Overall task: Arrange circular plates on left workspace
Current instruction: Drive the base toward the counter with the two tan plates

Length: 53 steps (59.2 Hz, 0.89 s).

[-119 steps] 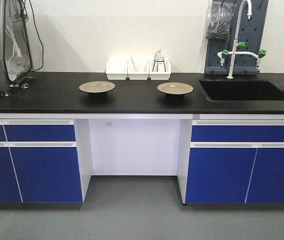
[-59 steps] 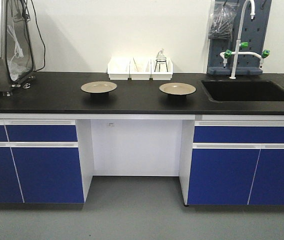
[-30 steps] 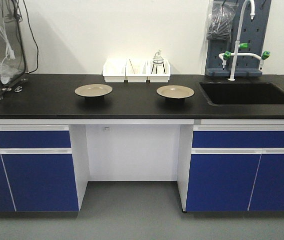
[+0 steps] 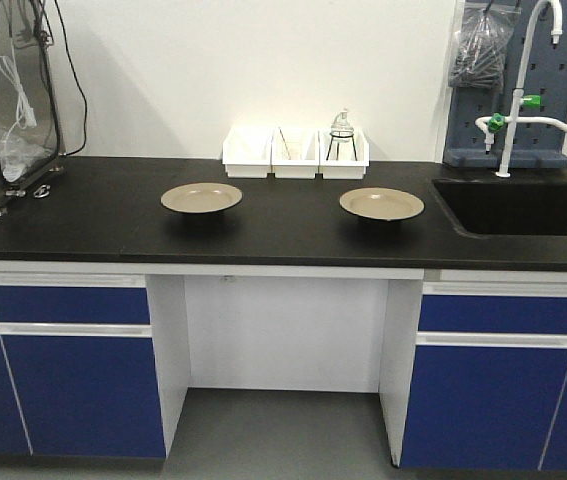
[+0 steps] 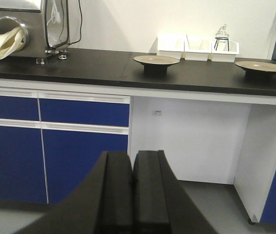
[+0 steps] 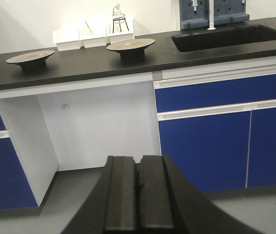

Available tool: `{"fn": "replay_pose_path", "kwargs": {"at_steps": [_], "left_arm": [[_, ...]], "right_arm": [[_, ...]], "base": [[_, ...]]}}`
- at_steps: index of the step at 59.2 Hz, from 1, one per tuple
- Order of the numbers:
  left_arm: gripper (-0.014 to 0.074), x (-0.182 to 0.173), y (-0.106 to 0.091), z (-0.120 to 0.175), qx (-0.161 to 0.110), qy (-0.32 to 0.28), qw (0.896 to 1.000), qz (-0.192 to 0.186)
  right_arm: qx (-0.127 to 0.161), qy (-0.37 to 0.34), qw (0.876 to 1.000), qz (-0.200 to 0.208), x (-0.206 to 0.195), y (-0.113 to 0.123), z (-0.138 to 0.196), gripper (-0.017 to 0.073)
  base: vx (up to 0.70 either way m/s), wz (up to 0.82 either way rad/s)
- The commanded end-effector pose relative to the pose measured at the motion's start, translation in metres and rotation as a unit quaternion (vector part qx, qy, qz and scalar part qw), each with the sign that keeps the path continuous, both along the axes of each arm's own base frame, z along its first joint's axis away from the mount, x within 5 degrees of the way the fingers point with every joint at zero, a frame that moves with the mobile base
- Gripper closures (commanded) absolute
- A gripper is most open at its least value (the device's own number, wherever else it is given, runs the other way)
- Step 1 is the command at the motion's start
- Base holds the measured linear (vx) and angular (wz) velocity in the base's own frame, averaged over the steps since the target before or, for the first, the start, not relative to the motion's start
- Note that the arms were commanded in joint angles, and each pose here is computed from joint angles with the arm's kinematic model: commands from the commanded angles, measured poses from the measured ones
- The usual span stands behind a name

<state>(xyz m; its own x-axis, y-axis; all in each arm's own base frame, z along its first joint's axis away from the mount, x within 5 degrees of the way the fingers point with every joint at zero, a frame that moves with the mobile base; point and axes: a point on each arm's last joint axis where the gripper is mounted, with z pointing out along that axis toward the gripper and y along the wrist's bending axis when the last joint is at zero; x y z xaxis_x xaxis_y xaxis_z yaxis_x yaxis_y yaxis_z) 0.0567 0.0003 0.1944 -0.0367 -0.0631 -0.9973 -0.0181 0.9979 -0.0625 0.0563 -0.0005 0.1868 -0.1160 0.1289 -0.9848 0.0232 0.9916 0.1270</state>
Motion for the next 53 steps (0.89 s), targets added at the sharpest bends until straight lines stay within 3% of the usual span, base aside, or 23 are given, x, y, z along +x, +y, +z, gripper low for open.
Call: {"fn": "replay_pose_path", "kwargs": {"at_steps": [1,53], "left_arm": [[0.0591,-0.0006,0.0010,0.0045,-0.005,-0.043,0.999,0.005],[0.0591,-0.0006,0.0010,0.0045,-0.005,-0.043,0.999,0.005]], "right_arm": [[-0.008,-0.046,0.999,0.001,-0.0004,0.0001,0.0063,0.0559],[-0.008,-0.047,0.999,0.001,-0.0004,0.0001,0.0065,0.0559]], "base": [[0.38,0.01],[0.40,-0.01]]}}
